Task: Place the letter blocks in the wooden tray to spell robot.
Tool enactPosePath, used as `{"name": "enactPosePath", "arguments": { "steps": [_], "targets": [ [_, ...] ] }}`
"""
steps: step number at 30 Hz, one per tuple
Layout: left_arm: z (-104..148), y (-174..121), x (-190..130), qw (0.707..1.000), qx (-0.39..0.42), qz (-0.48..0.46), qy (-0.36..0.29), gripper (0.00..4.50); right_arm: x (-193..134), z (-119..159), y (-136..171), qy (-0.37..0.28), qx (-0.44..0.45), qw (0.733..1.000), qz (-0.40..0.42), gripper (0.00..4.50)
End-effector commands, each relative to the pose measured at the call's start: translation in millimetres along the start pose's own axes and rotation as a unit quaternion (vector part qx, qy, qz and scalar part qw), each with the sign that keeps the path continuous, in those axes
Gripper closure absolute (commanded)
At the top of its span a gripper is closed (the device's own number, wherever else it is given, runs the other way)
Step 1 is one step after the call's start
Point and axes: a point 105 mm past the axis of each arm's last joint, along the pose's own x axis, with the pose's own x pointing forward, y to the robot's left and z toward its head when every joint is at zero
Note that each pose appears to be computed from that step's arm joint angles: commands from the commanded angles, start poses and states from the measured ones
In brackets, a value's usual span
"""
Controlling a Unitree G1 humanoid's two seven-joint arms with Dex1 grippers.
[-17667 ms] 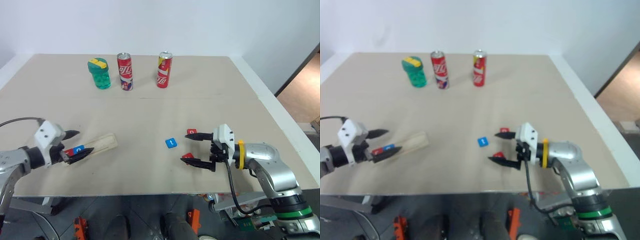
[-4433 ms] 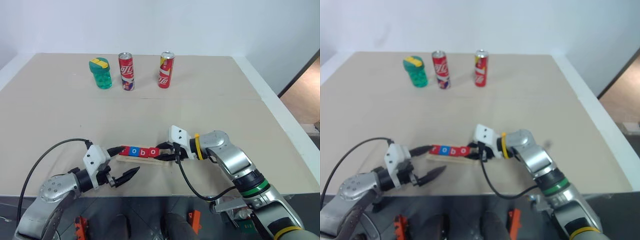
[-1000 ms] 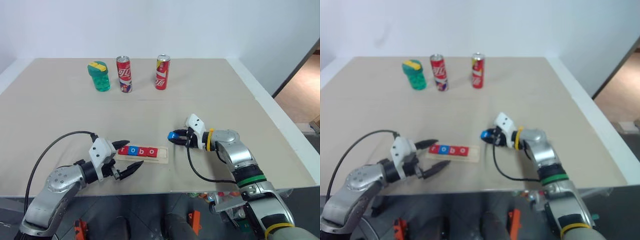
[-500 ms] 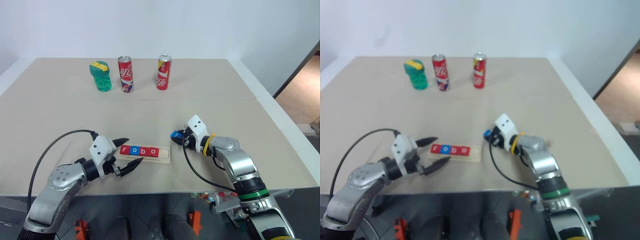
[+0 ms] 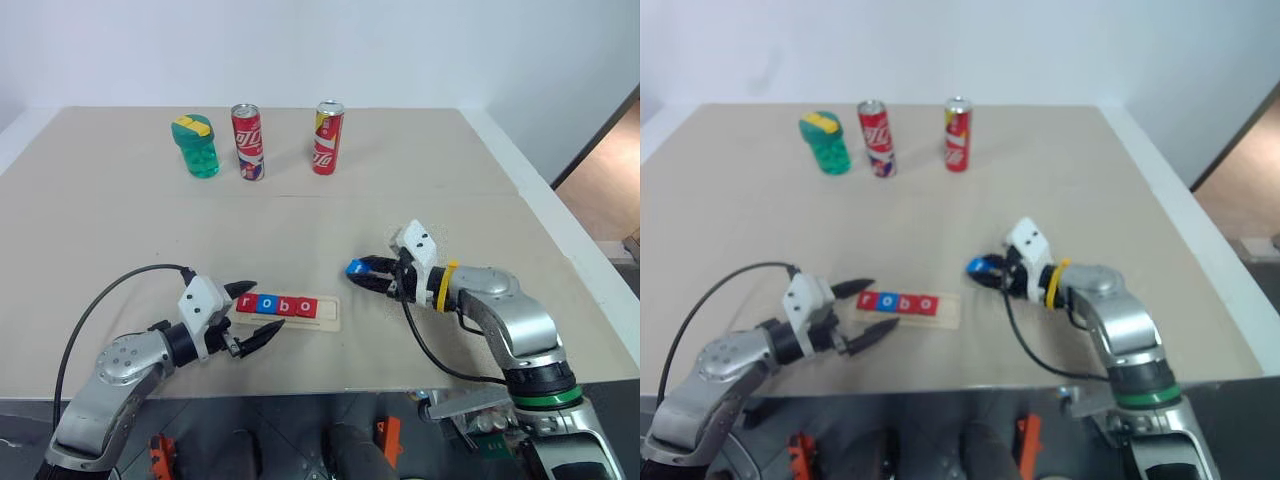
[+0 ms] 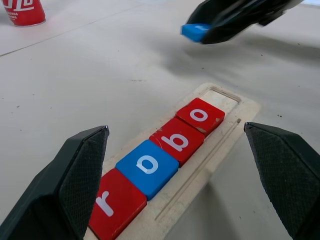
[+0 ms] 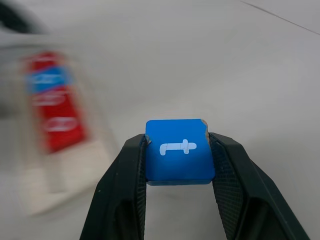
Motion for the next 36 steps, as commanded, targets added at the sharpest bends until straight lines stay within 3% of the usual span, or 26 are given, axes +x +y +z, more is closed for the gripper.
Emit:
{"name": "enactPosePath", "arguments": {
  "steps": [1,16,28,30,36],
  "targets": [
    [14,-8,-1,0.999,0.008,-0.025,-0.021,0.0,5,6,21,-0.006,-0.045,0.997,0.068,3.26],
    [15,-17,-4,0.999,0.003,-0.042,-0.016,0.0,28,-22,29,0.029,-0.093,0.988,0.122,3.26],
    [11,-18,-6,0.999,0.005,-0.036,-0.008,0.0,36,-23,23,0.027,-0.094,0.989,0.108,3.26],
    [10,-17,-7,0.999,0.005,-0.036,-0.006,0.0,36,-23,24,0.027,-0.093,0.989,0.108,2.22],
    [9,-17,-6,0.999,0.005,-0.036,-0.005,0.0,34,-26,27,0.031,-0.089,0.989,0.112,0.3]
  ]
}}
